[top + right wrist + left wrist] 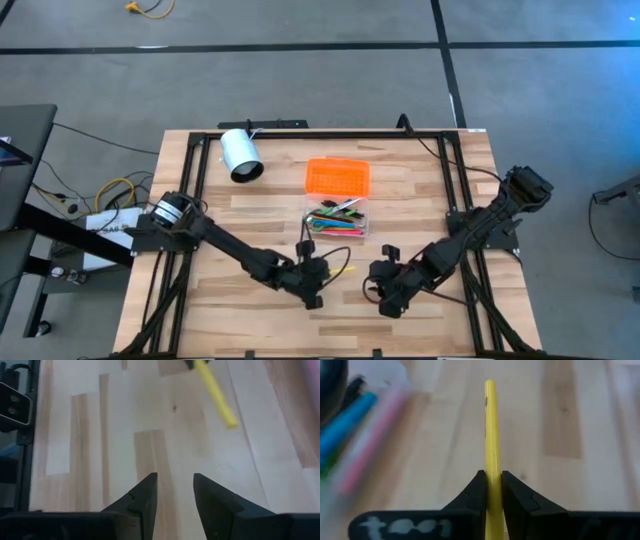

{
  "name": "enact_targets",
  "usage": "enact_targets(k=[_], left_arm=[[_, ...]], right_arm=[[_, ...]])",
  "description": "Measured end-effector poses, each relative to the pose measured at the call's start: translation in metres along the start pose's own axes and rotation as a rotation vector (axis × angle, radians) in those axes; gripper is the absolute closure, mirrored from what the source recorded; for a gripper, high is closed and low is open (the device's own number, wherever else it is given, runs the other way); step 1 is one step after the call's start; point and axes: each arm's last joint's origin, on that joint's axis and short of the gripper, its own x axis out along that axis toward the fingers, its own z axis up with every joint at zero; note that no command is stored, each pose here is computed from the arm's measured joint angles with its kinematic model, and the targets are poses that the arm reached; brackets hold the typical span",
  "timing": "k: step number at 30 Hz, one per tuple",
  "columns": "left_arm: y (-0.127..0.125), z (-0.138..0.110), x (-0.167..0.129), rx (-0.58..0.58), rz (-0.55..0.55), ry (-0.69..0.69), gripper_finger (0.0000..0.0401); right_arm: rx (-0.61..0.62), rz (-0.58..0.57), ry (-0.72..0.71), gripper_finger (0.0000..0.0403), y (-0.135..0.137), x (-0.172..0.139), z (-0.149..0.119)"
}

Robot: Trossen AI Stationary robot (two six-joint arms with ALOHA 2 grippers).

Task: Pick & place school supplies into a supply box
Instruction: Put the yellow pen into the orange supply box

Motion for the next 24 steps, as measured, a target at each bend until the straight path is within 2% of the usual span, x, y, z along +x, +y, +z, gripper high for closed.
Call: enact_targets(k=[8,15,20,24], left_arm=[[0.036,0.033,0.009,0.088,0.110,0.055,0.0378],[0.085,0.062,0.023,0.151,0.121,0.072,0.0378],[0.124,0.065,0.030,0.200,0.144,0.156,0.0378],[0.144,0.064,0.034,0.204,0.136,0.205,0.0378]], right_arm=[[0.031,-0.047,-0.002,0.0285,0.008,-0.004,-0.012],[0.099,-0.078,-0.030,0.0285,0.017,-0.010,-0.023],[0.137,-0.103,-0.058,0.0285,0.022,-0.014,-0.030],[0.166,-0.118,-0.073,0.0285,0.024,-0.015,-0.034]])
